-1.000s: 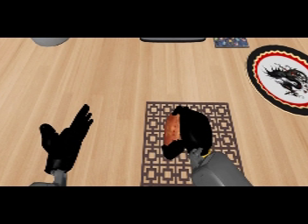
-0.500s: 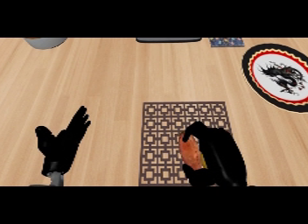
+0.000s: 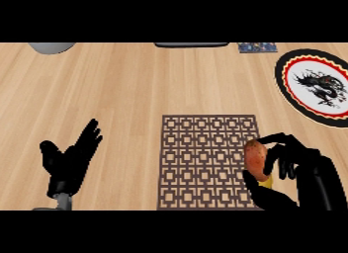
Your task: Pick the sweet potato from the placemat and place it in the plate
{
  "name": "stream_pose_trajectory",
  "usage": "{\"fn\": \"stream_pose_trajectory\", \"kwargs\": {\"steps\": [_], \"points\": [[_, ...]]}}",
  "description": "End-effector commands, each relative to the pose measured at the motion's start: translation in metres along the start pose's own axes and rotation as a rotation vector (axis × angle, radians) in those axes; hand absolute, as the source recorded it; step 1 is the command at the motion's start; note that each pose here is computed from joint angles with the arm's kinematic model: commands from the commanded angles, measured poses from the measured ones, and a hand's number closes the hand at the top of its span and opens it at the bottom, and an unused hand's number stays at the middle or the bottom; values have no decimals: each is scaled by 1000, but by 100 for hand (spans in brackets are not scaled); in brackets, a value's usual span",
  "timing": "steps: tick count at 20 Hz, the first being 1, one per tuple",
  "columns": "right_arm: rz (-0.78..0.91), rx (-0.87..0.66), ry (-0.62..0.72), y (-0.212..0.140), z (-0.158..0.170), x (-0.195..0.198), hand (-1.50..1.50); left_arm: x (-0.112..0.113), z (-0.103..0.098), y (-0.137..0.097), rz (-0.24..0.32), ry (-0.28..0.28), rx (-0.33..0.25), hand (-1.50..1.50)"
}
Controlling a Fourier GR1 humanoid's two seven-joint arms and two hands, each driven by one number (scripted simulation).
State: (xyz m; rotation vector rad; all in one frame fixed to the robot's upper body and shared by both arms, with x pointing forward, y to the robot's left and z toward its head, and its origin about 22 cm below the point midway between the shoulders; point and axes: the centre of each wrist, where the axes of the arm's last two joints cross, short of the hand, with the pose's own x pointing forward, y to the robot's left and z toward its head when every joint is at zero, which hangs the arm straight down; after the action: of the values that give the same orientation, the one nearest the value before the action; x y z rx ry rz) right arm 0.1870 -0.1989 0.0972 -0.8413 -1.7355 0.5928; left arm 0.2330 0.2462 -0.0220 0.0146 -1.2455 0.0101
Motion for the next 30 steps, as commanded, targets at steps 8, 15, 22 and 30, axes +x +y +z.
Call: {"fn": "stream_pose_trajectory", "kwargs": {"steps": [8, 15, 22, 30], "points": [[-237, -264, 117, -61, -41, -83, 150, -7, 1, -1, 3, 59, -30, 0], [-99, -438, 188, -63, -89, -172, 150, -16, 2, -7, -6, 46, -45, 0], [-124, -465, 203, -86, -135, -221, 150, -11, -10, -17, -11, 44, -65, 0], [-105, -476, 204, -111, -164, -242, 150, 3, -9, -28, -47, 24, -84, 0]]}}
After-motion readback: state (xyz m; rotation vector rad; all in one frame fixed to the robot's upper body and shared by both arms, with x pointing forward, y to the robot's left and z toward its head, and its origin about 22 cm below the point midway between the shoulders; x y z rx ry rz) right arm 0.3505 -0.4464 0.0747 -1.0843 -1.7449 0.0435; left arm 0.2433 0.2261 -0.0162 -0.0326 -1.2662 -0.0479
